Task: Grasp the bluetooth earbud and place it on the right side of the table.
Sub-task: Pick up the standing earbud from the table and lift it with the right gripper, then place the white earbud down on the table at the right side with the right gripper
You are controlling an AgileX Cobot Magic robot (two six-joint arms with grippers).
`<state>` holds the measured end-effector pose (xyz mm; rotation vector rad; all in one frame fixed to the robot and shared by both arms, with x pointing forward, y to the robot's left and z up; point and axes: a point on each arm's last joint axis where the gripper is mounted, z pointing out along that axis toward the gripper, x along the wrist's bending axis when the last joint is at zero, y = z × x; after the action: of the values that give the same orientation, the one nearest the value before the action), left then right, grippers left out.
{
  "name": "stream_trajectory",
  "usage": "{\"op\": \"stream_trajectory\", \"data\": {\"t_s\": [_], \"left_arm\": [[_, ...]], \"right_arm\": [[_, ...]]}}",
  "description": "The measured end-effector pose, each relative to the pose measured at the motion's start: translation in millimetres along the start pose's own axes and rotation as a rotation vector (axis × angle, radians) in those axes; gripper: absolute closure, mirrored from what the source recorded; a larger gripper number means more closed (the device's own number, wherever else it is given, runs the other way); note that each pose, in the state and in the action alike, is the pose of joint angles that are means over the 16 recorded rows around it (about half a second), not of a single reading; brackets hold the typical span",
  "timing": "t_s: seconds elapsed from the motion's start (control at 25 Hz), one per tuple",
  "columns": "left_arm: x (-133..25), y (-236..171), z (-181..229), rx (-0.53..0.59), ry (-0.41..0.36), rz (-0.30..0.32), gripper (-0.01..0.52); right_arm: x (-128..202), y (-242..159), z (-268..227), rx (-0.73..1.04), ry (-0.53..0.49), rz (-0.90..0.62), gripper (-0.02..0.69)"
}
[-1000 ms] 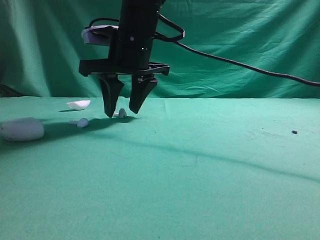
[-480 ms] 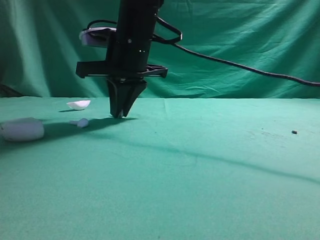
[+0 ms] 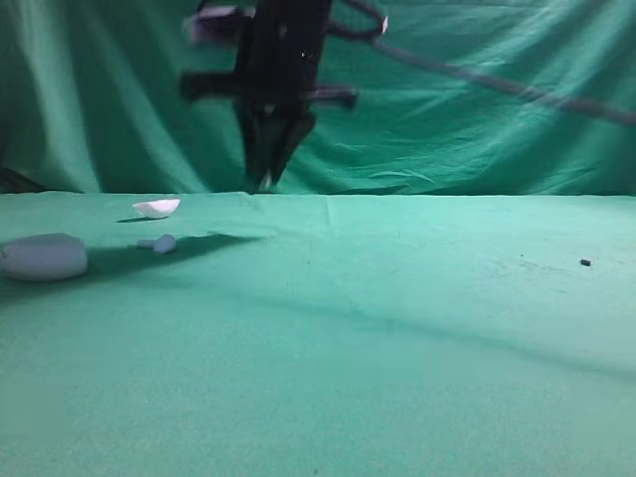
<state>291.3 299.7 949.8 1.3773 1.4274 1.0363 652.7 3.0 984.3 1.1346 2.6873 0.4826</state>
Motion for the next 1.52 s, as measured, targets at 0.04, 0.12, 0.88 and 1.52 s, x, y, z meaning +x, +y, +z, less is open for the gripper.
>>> {"op": "stream_trajectory", "data": {"t_s": [0.04,0.12,0.88,1.52], "left_arm": [[0.0,0.0,0.0,0.0,0.0,0.0,0.514],[0.0,0.0,0.0,0.0,0.0,0.0,0.514],[0.0,0.0,0.0,0.0,0.0,0.0,0.514],[0.0,0.0,0.0,0.0,0.0,0.0,0.514]], "right_arm": [[-4.8,0.1,-9.6,-0.006,-0.005,0.008,0.577],[-16.7,-0.6,-32.0,-0.022,-0.019,0.029,0.577],[-125.1,-142.5,-195.6,-0.073,-0.201,0.46,0.577],[-89.6,-257.7,-79.1,0.02,-0.176,0.583,0.577]]}}
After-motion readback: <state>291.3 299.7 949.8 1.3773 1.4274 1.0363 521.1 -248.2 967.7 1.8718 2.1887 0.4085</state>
